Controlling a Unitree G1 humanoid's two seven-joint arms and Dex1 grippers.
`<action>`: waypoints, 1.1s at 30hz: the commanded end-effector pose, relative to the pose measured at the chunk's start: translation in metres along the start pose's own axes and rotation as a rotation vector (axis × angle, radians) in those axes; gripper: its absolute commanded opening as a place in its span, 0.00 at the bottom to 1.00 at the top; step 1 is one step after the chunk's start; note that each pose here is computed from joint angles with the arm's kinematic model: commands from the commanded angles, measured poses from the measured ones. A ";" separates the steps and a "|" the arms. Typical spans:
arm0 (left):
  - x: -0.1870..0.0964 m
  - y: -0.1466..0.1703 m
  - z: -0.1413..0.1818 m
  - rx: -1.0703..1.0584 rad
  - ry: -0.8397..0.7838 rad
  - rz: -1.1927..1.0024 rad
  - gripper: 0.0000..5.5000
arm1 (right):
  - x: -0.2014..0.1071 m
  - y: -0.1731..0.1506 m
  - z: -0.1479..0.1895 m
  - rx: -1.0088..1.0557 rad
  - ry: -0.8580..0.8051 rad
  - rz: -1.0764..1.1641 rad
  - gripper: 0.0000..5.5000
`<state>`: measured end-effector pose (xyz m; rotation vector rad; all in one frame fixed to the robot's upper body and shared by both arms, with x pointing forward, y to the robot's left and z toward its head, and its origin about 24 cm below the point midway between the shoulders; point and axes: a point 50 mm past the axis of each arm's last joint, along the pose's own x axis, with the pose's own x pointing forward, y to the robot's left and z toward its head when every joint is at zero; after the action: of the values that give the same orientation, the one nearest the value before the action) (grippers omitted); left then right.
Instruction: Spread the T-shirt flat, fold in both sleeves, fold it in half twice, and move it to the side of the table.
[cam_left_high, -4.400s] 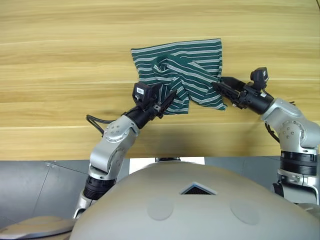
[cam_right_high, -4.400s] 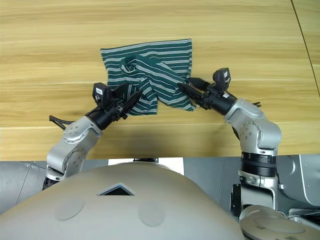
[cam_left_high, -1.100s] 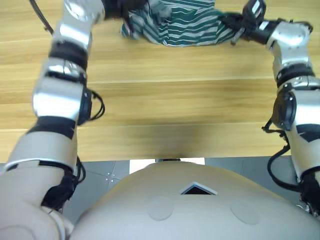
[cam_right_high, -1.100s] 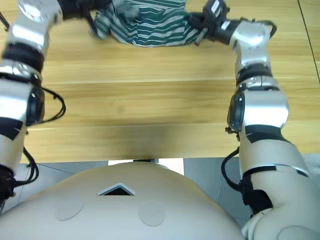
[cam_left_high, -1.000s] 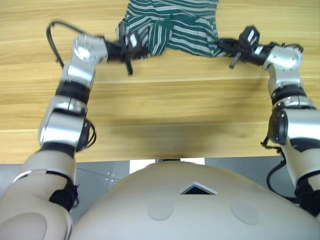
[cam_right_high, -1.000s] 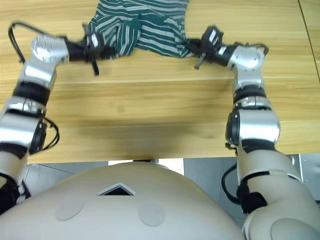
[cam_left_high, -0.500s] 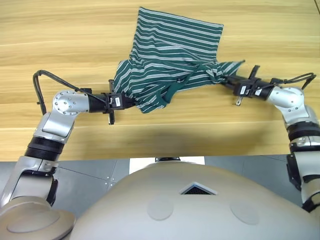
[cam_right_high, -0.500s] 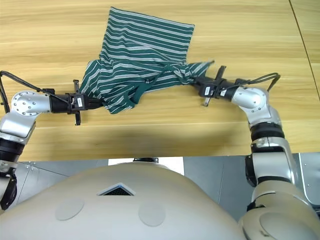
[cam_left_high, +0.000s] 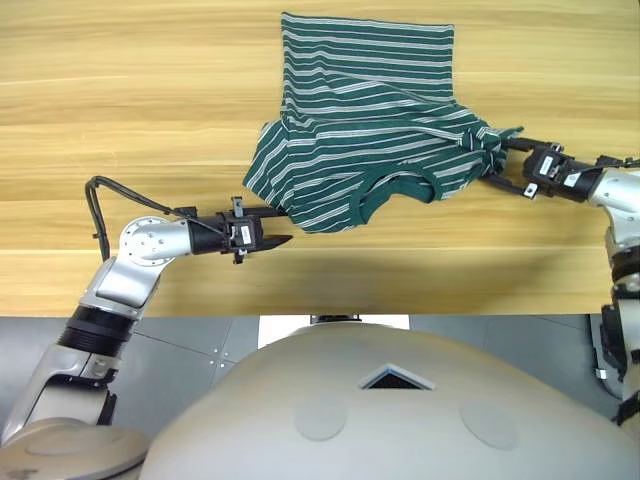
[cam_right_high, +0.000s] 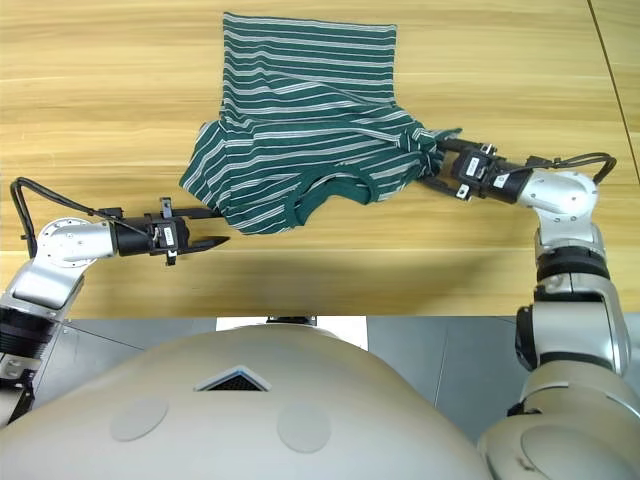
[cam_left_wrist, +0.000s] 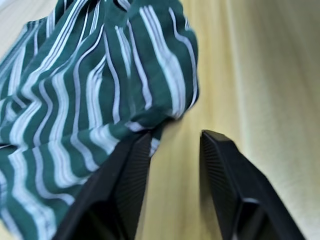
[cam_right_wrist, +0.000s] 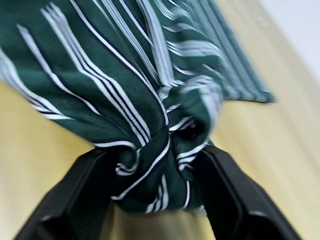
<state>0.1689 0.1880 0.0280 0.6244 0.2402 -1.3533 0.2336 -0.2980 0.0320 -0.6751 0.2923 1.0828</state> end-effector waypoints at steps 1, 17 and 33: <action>-0.003 0.006 0.012 0.009 -0.007 -0.005 0.34 | -0.026 -0.004 0.028 0.060 -0.094 0.163 0.57; -0.028 0.059 0.036 -0.083 -0.112 0.374 0.34 | 0.070 0.008 0.049 -0.005 -0.096 0.209 0.57; -0.048 0.027 0.011 -0.446 -0.038 0.857 0.34 | 0.053 0.049 0.080 -0.200 -0.149 0.347 0.57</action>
<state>0.1959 0.2224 0.0711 0.3004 0.1855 -0.5034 0.2092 -0.1995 0.0406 -0.7573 0.2064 1.5005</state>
